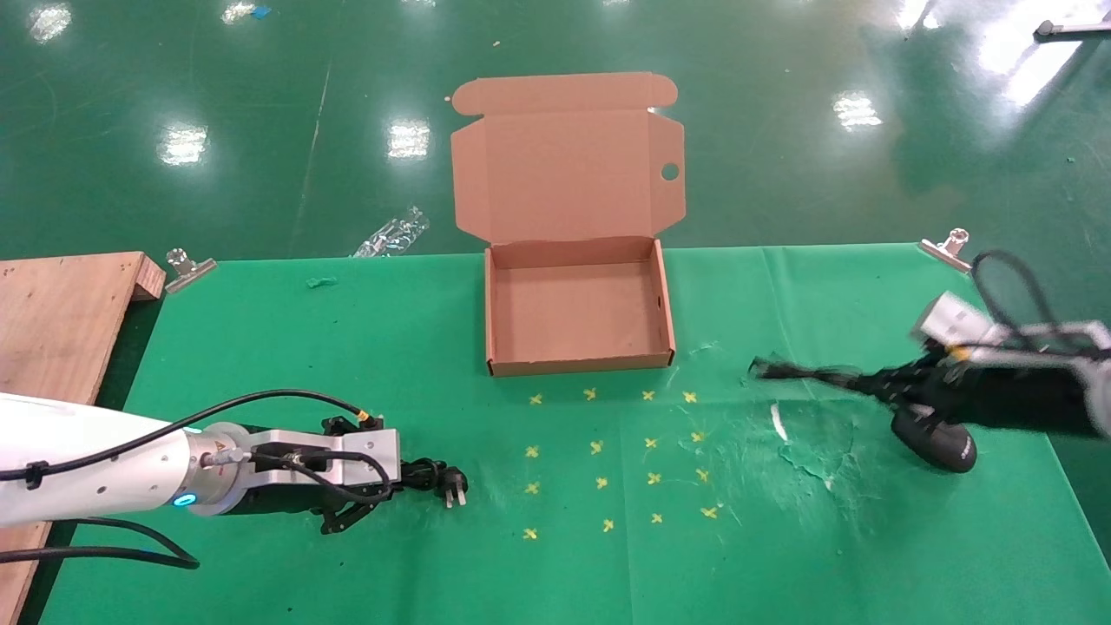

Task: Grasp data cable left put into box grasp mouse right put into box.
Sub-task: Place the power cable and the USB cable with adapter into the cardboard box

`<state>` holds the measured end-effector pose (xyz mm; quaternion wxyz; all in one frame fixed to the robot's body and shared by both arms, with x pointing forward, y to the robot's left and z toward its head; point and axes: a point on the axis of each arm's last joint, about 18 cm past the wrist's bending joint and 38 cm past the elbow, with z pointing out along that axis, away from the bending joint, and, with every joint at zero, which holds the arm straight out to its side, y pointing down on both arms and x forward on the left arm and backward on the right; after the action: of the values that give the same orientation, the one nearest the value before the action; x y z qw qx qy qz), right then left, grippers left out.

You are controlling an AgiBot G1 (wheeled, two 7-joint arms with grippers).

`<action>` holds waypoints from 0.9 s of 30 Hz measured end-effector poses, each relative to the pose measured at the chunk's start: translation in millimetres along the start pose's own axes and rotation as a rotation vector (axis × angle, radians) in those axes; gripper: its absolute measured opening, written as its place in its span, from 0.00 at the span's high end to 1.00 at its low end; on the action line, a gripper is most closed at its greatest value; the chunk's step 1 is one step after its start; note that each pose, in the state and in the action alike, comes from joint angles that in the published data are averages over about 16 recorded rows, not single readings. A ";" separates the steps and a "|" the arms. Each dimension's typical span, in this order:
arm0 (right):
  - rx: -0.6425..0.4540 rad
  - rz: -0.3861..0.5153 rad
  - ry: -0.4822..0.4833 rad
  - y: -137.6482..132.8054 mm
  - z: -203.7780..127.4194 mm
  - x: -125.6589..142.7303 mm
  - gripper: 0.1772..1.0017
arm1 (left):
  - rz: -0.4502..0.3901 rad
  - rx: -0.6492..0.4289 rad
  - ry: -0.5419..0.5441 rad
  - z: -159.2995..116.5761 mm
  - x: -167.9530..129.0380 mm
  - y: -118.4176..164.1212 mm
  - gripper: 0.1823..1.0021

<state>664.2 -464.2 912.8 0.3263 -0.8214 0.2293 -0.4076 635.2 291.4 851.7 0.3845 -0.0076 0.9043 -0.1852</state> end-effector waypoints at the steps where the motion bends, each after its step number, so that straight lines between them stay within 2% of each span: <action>1: 0.010 0.000 0.007 -3.8 -5.5 4.0 0.95 | -0.003 0.007 -0.003 -4.2 -3.3 -1.0 0.84; 8: 0.100 -0.018 0.063 -39.9 -48.7 31.1 0.97 | -0.029 0.102 -0.042 -39.6 -39.7 -25.2 0.84; 14: 0.182 -0.057 0.106 -78.9 -84.1 46.3 0.98 | -0.009 0.220 -0.090 -49.5 -74.2 -78.9 0.84; 17: 0.218 -0.081 0.120 -99.2 -101.6 49.8 0.98 | 0.011 0.252 -0.117 -33.6 -86.4 -112.6 0.84; 21: 0.255 -0.109 0.129 -123.1 -124.0 48.9 0.98 | 0.050 0.255 -0.173 0.6 -95.7 -155.1 0.84; 27: 0.285 -0.131 0.126 -146.3 -151.0 38.1 0.98 | 0.121 0.206 -0.284 48.5 -99.4 -196.5 0.84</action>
<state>578.2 -441.6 1107.0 0.3970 -0.7529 0.1352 -0.5072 713.8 108.0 956.7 0.5173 0.0602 0.8161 -0.2507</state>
